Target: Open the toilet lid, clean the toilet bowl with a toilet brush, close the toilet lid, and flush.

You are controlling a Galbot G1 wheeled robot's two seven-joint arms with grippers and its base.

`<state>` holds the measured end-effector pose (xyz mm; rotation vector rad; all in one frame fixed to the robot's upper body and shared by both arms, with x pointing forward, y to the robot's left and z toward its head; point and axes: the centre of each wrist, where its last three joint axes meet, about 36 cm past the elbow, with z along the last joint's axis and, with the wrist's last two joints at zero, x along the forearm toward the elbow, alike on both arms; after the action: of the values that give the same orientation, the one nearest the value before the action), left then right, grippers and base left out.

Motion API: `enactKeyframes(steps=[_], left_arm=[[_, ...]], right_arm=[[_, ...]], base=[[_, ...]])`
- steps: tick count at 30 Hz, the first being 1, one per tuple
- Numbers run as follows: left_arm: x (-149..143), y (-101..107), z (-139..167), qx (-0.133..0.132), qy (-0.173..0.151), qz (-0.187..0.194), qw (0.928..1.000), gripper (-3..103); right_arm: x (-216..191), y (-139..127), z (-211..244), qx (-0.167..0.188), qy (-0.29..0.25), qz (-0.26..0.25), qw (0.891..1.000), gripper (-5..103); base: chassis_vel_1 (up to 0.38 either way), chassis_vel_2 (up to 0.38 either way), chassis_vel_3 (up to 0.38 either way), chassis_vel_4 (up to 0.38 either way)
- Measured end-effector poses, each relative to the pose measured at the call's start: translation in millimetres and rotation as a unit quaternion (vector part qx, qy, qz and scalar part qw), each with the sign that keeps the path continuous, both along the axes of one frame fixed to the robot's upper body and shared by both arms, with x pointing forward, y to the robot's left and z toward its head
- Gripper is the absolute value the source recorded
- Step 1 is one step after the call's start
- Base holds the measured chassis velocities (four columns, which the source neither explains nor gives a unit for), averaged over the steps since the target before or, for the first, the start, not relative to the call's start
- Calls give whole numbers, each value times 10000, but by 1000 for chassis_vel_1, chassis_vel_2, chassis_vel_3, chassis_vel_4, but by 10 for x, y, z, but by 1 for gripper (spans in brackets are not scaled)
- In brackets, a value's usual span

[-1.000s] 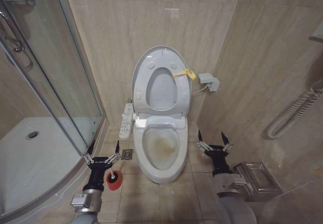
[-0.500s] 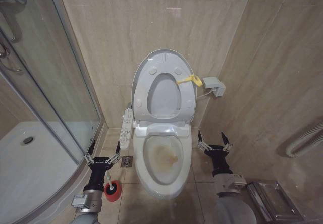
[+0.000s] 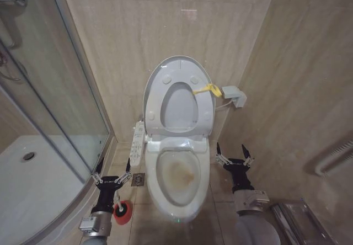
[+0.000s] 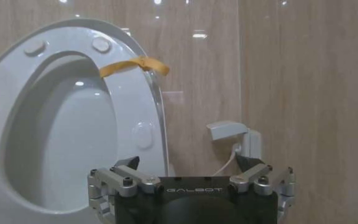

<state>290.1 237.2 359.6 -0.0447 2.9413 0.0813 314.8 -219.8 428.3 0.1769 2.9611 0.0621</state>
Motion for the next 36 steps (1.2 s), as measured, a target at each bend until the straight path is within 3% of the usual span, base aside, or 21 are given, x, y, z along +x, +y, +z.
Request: enactKeyframes(steps=[1, 5, 6, 7, 16, 22, 36], left_arm=[[0, 0, 0, 0, 0, 0, 10000, 100], [-212, 78, -741, 82, 329, 291, 9990, 100], [-212, 78, -741, 82, 329, 291, 9990, 100], [-273, 101, -968, 125, 434, 368, 9983, 100], [-322, 197, -1761, 279, 811, 737, 9936, 100], [-182, 289, -2012, 317, 972, 719, 9922, 100], [113, 471, -2360, 325, 1124, 85, 9931, 100]], right_arm=[[0, 0, 0, 0, 0, 0, 10000, 100], [1, 0, 1, 0, -2, -1, 10000, 100], [1, 0, 1, 0, -2, -1, 10000, 100], [0, 0, 0, 0, -1, 0, 10000, 100], [-1, 0, -1, 0, 2, -1, 10000, 100], [-1, 0, 0, 0, 1, 0, 10000, 100], [-1, 0, -1, 0, 1, 0, 10000, 100]], base=[[-160, 118, 170, -103], [-68, 60, 76, -54], [0, 0, 0, 0], [0, 0, 0, 0], [43, -33, -33, 32], [0, 0, 0, 0], [0, 0, 0, 0]])
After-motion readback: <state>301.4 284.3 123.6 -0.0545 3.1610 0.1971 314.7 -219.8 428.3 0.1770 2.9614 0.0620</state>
